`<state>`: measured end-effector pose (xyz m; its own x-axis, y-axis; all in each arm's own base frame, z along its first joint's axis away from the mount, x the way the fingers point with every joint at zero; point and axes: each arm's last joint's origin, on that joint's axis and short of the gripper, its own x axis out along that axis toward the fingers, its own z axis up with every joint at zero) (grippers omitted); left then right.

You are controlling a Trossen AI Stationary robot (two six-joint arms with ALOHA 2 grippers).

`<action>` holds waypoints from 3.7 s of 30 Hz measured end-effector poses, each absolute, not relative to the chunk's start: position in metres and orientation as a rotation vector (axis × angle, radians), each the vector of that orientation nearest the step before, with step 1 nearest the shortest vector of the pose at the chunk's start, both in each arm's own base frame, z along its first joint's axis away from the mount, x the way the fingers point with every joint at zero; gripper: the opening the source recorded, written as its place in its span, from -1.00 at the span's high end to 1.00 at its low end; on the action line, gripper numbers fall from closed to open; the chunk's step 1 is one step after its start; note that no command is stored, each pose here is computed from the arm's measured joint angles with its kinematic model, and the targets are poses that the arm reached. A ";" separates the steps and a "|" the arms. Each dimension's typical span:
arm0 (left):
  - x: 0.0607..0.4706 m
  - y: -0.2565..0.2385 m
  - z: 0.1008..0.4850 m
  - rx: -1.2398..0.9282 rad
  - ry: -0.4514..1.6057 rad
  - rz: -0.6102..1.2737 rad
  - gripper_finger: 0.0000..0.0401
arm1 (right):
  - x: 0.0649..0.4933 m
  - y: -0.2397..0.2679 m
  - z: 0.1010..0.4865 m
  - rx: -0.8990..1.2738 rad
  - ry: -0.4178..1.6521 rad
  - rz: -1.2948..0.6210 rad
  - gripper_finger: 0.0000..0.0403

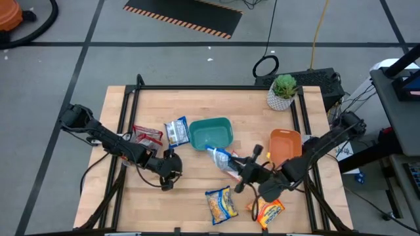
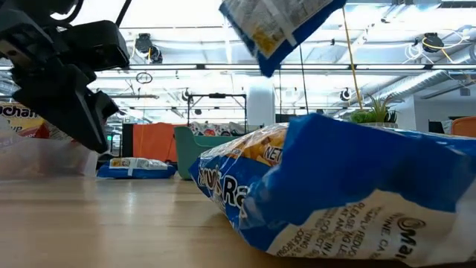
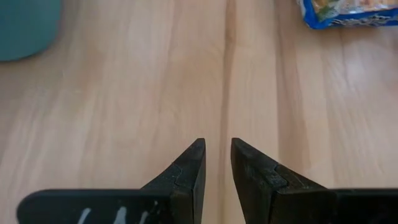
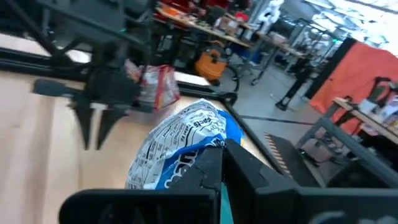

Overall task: Sort Maruchan noodles
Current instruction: Put the middle blue noodle pack into the orange bin

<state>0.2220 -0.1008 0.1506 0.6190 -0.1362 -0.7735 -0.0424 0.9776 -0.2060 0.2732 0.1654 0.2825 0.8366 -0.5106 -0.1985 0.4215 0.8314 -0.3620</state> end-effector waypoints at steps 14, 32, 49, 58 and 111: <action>0.218 -0.109 0.151 -0.143 0.904 -0.114 0.61 | 0.240 0.143 0.325 -0.273 0.227 -0.588 1.00; 0.235 -0.076 0.153 0.199 0.835 -0.176 0.61 | 0.193 0.098 0.339 -0.233 0.271 -0.675 1.00; 0.248 -0.013 0.155 0.178 0.833 0.025 0.61 | 0.170 0.068 0.320 -0.035 0.309 -0.819 1.00; 0.248 -0.011 0.155 0.153 0.833 0.025 0.61 | 0.154 0.045 0.302 0.164 0.559 -0.906 1.00; 0.237 -0.023 0.146 -0.017 0.959 0.076 0.61 | 0.126 0.041 0.291 0.505 1.071 -0.996 1.00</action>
<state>0.2371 -0.0232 0.1464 0.5719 0.0575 -0.8183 -0.0728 0.9972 0.0192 0.1260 0.0406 0.2908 0.1274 -0.4233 -0.8970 0.8643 0.4910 -0.1089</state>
